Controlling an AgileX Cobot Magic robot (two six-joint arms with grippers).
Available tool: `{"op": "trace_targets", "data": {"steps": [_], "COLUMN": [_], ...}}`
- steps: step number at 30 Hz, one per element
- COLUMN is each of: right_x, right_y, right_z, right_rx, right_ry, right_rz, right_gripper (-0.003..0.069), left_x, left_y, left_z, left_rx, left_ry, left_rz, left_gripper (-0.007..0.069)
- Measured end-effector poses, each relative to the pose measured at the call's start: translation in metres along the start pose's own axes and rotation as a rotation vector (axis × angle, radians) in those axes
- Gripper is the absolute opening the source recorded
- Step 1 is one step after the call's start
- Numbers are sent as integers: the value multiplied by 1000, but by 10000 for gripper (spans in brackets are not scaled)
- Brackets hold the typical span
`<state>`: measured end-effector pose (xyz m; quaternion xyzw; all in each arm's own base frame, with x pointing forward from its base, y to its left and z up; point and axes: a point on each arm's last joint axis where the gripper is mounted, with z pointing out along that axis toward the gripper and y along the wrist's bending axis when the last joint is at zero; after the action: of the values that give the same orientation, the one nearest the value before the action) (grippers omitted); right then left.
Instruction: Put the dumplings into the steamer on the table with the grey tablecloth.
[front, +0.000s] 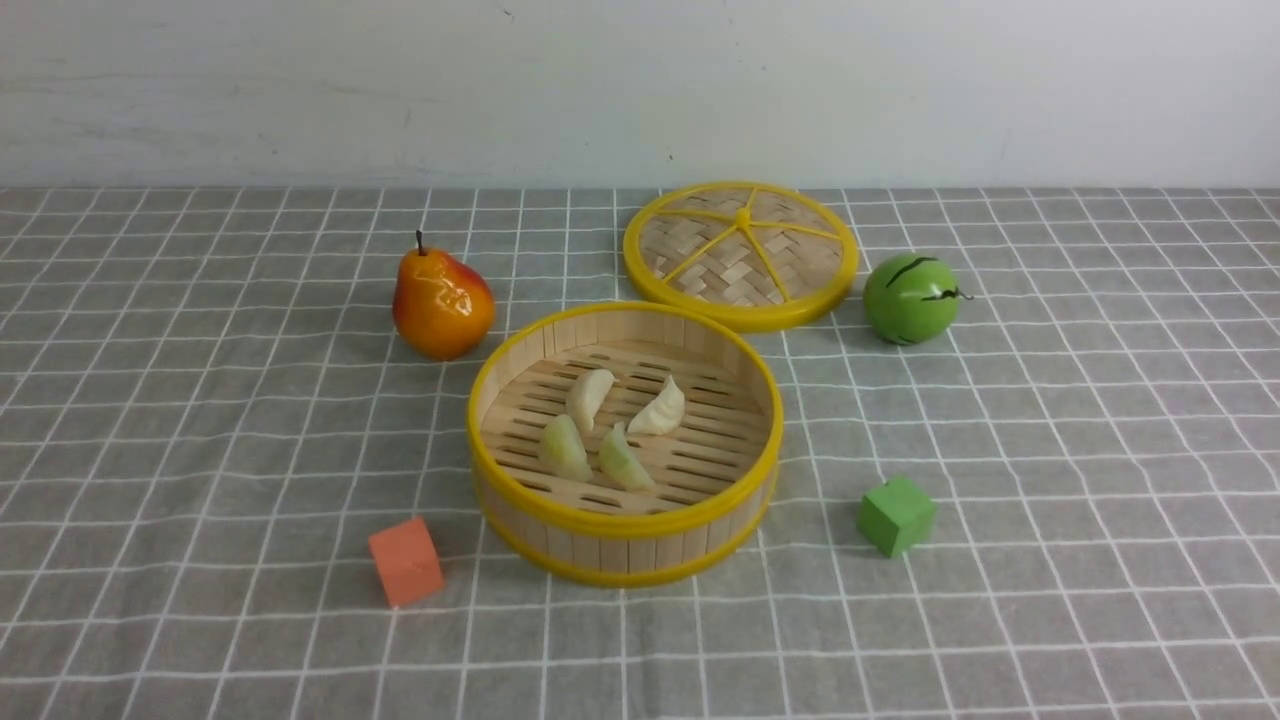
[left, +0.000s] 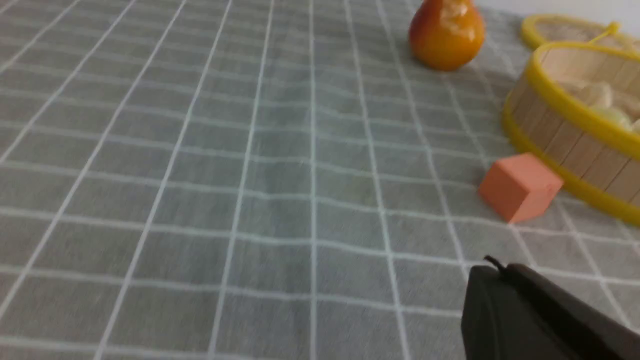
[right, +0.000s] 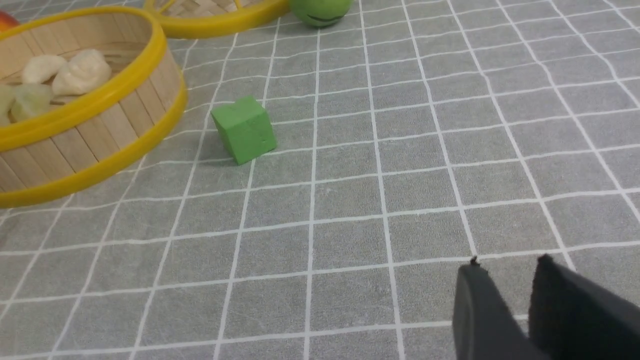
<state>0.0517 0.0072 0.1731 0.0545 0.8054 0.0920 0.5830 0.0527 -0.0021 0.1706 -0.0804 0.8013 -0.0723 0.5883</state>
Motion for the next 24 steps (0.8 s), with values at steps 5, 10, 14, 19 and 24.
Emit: {"op": "trace_targets", "data": {"steps": [5,10,14,19,24], "right_x": [0,0,0,0,0], "right_y": [0,0,0,0,0], "right_z": [0,0,0,0,0], "right_rx": [0,0,0,0,0], "right_ry": [0,0,0,0,0], "right_rz": [0,0,0,0,0], "right_gripper": [171,179,184,188,188], "left_x": [2,3,3,4,5], "left_y": [1,1,-2,-6,-6], "left_z": [0,0,0,0,0], "left_rx": [-17,-13,41,109,117], "left_ry": [22,25,38,52,53], "left_rz": [-2,20,53,77,79], "left_gripper": [-14,-14,-14,-14,-14]}}
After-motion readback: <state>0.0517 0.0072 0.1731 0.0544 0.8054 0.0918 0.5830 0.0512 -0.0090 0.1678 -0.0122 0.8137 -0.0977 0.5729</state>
